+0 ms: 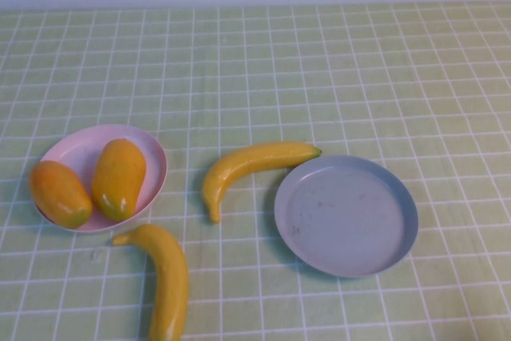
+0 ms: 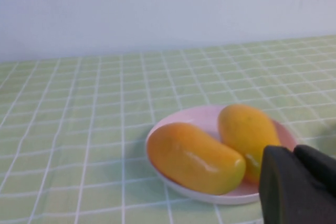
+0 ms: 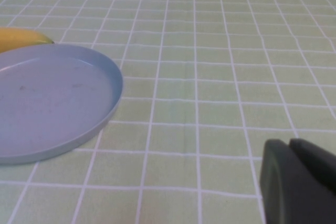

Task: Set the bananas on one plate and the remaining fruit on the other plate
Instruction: Put another type of fruit in the right plate

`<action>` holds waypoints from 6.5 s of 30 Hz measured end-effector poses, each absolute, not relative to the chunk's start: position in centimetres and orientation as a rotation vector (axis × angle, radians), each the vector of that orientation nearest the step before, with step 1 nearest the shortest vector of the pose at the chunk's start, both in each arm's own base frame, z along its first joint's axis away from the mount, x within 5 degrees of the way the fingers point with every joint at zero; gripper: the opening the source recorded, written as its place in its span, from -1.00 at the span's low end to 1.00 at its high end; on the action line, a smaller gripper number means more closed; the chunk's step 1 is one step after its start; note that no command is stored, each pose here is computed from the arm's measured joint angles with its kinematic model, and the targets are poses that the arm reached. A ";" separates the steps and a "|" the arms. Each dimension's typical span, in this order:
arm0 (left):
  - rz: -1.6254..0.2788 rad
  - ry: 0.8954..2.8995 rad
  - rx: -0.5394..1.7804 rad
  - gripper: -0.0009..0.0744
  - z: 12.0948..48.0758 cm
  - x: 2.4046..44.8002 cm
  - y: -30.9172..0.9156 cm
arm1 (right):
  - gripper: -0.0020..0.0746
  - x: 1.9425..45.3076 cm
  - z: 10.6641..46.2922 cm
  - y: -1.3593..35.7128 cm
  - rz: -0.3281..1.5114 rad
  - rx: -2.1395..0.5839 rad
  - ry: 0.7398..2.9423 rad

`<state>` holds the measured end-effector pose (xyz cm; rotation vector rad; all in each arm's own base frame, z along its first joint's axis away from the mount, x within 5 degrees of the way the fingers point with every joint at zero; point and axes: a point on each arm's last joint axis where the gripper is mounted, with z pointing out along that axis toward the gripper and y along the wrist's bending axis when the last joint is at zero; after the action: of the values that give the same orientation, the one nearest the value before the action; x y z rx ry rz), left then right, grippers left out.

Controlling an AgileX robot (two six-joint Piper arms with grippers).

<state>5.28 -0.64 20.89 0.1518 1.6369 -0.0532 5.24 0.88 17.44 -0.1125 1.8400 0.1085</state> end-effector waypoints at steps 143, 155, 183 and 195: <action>-0.003 1.870 0.070 -0.97 17.2 5.2 -0.2 | -0.10 33.1 22.7 22.9 0.024 -0.494 2.854; -0.003 1.870 0.070 -0.97 17.2 5.2 -0.2 | -0.10 35.3 21.3 19.1 0.006 -0.340 2.872; -0.001 1.870 0.071 -0.97 17.2 5.2 -0.2 | 0.45 34.9 27.3 19.4 0.118 -0.715 2.518; -0.001 1.870 0.071 -0.97 17.2 5.2 -0.2 | 0.31 35.7 25.6 25.0 0.291 -1.566 1.907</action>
<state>5.25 -0.18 17.17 0.0714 1.8702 -0.0008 35.66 24.97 25.57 -1.5663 1.9074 0.2911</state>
